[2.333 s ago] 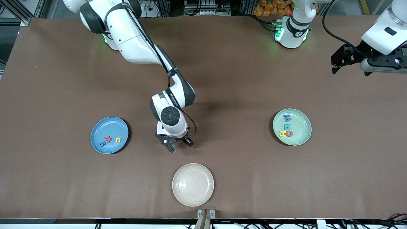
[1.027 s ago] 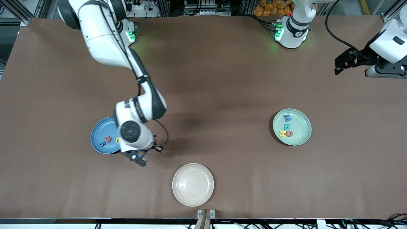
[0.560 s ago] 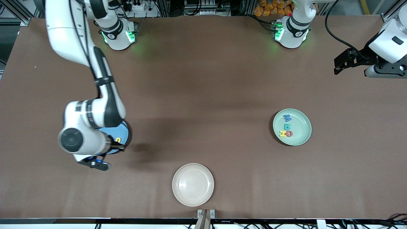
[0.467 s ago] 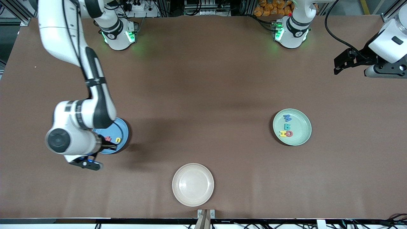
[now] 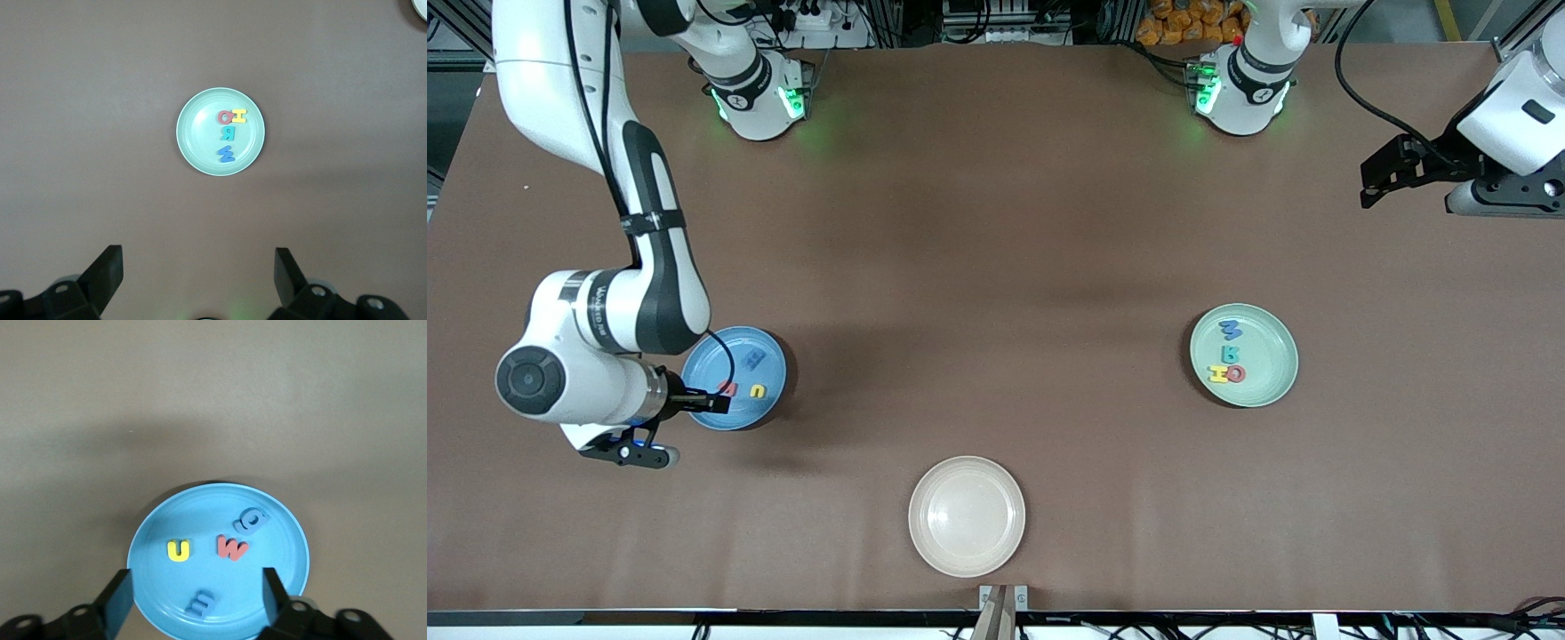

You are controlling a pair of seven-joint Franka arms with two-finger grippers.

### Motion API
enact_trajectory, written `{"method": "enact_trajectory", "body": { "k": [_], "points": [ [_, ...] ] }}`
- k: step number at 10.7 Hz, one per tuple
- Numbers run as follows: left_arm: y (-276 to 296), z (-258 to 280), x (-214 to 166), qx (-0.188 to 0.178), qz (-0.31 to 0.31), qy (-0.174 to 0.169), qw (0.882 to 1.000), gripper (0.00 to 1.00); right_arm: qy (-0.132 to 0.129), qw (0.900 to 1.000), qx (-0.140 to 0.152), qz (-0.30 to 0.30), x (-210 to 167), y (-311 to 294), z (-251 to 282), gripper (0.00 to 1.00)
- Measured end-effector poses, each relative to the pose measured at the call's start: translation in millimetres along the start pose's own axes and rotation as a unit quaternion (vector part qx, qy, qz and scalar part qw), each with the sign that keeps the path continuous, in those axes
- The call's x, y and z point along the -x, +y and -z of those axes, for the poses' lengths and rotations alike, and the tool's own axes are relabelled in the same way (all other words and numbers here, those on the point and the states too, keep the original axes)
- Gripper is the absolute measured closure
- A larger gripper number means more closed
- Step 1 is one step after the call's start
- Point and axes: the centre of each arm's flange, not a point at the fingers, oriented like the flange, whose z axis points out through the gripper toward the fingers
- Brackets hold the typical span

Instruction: Sort upper and lower case letters into plates

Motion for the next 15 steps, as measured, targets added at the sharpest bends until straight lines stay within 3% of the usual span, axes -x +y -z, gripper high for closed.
{"method": "enact_trajectory", "body": {
  "k": [1,3,6,11,15],
  "points": [
    [1,0,0,0.0,-0.001,0.0,1.0,0.0,0.017,0.999,-0.012,0.034,12,4,2,0.0],
    [-1,-2,-1,0.0,0.001,-0.002,1.0,0.0,0.028,0.997,-0.027,0.072,49,20,15,0.0],
    [-1,-3,-2,0.0,0.001,-0.003,1.0,0.0,0.06,0.991,0.005,0.121,98,12,80,0.0],
    [-1,-3,-2,0.0,0.001,-0.002,1.0,0.0,0.071,0.991,0.011,0.11,117,30,217,0.0],
    [-2,-2,-2,-0.009,0.0,-0.001,1.0,0.0,0.073,0.992,-0.033,0.096,141,45,314,0.0]
  ]
}}
